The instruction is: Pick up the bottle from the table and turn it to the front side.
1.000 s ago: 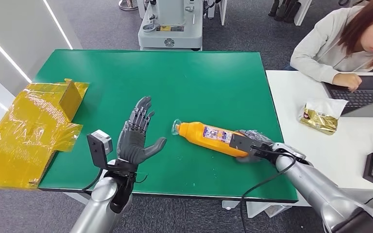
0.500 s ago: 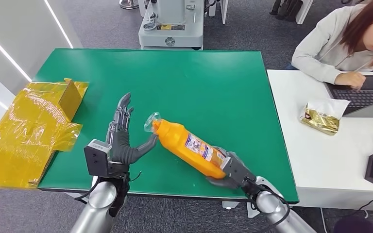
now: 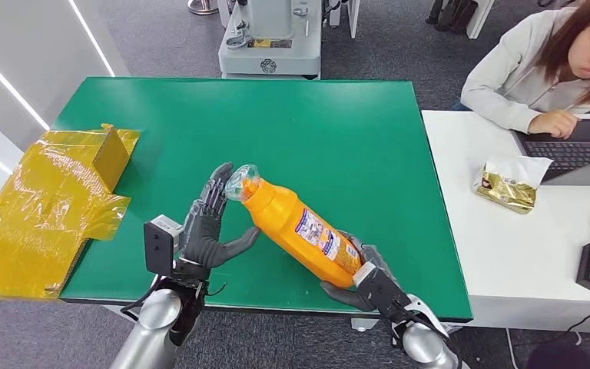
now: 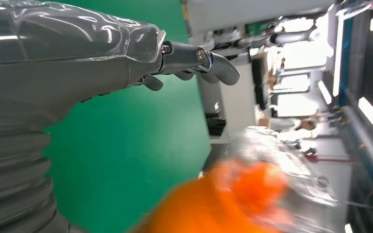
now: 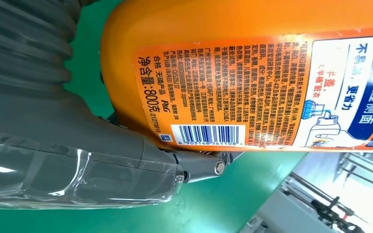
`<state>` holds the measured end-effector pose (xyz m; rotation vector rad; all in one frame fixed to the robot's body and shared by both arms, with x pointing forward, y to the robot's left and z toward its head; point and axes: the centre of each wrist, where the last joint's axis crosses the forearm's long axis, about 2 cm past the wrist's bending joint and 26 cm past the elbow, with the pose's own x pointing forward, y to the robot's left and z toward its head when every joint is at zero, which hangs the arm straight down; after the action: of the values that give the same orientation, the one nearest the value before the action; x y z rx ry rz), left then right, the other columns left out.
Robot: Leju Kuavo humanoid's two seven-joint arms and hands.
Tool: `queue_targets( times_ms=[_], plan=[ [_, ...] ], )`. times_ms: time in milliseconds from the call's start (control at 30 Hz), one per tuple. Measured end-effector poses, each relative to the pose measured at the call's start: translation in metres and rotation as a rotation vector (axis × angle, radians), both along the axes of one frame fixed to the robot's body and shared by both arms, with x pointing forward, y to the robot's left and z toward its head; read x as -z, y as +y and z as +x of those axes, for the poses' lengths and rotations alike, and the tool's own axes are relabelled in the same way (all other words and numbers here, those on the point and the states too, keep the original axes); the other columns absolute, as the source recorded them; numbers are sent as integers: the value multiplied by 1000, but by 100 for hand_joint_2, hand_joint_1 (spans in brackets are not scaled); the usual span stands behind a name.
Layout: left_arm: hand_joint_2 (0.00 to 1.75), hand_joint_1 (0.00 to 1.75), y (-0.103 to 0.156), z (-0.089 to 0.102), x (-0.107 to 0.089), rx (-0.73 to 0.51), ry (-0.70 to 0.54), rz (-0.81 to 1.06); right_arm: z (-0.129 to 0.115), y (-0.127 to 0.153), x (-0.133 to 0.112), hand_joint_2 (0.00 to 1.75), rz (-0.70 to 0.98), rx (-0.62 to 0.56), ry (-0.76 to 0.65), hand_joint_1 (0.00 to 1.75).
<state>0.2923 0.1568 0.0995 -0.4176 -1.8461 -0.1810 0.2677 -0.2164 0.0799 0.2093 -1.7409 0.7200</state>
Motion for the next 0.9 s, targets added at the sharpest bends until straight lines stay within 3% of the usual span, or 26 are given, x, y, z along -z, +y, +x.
queue_targets(
  times_ms=[367, 567, 800, 900],
  plan=[
    [175, 0, 9, 9, 14, 243, 160, -99, 12, -3, -8, 175, 30, 45, -54, 175],
    [175, 0, 12, 20, 8, 341, 204, -195, 18, -9, -9, 175, 37, 72, -56, 175],
    [175, 0, 14, 31, -4, 361, 200, -234, 19, -13, -9, 175, 47, 94, -56, 175],
    [175, 0, 14, 43, -18, 271, 141, -190, 17, -14, -10, 175, 75, 111, -59, 175]
  ],
)
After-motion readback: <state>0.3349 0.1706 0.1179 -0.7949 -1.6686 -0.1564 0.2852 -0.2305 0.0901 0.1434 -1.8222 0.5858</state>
